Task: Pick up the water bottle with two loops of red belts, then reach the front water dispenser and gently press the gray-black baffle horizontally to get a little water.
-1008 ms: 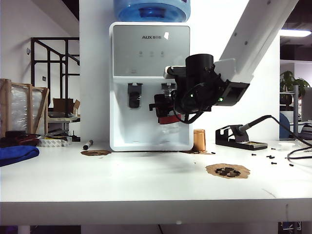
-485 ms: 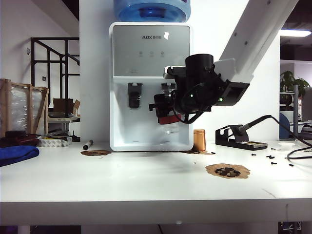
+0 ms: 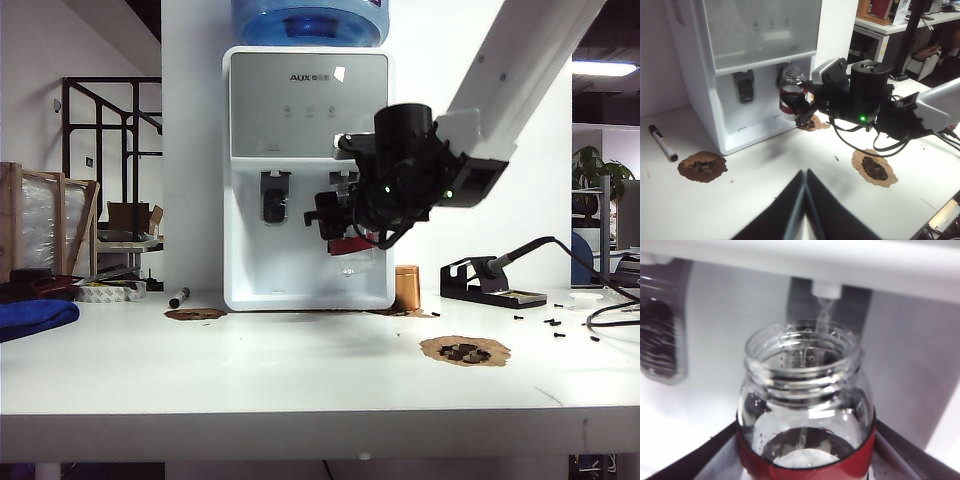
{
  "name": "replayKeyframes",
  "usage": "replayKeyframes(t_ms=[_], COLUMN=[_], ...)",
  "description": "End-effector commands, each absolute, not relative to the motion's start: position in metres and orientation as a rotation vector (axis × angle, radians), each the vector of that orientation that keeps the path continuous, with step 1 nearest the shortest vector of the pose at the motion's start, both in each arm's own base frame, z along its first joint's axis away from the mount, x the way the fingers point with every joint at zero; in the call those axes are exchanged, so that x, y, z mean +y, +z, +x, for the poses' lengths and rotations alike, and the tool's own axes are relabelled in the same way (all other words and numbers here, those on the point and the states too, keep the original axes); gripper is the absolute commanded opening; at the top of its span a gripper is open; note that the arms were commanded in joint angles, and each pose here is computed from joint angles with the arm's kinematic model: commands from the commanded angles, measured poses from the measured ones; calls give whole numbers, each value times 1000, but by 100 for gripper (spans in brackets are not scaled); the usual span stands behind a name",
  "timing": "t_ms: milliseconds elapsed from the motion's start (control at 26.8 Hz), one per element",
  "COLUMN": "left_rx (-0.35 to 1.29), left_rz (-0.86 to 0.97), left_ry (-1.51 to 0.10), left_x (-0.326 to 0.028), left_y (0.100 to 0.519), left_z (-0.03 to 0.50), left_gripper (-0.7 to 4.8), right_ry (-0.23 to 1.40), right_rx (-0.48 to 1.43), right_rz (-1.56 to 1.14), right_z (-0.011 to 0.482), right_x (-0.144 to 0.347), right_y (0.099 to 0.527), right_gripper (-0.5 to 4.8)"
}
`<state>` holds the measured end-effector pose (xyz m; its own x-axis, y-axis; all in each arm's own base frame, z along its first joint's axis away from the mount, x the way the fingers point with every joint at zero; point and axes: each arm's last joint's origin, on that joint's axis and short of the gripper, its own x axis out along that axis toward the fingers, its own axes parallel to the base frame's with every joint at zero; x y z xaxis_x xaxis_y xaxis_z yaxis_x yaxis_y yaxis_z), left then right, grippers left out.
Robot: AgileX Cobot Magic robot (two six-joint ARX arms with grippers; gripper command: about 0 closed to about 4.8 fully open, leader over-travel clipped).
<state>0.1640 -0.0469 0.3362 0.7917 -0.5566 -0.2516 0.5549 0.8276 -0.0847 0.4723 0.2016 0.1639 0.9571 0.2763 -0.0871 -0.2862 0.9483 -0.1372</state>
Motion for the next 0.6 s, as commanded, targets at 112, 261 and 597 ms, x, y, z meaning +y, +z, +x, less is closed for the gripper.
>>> replayKeyframes(t_ms=[112, 261, 597], left_rx=[262, 261, 261], left_rz=[-6, -6, -6], left_ry=[-601, -601, -601], left_x=[-47, -47, -47], left_y=[338, 338, 338], left_z=[164, 164, 164], left_gripper=[-4, -4, -5], right_ry=[297, 298, 335], right_rx=[19, 10, -39], right_rz=[-138, -136, -113], right_z=[460, 443, 374], right_x=[204, 198, 184], right_y=[182, 178, 176], right_gripper=[-4, -5, -4])
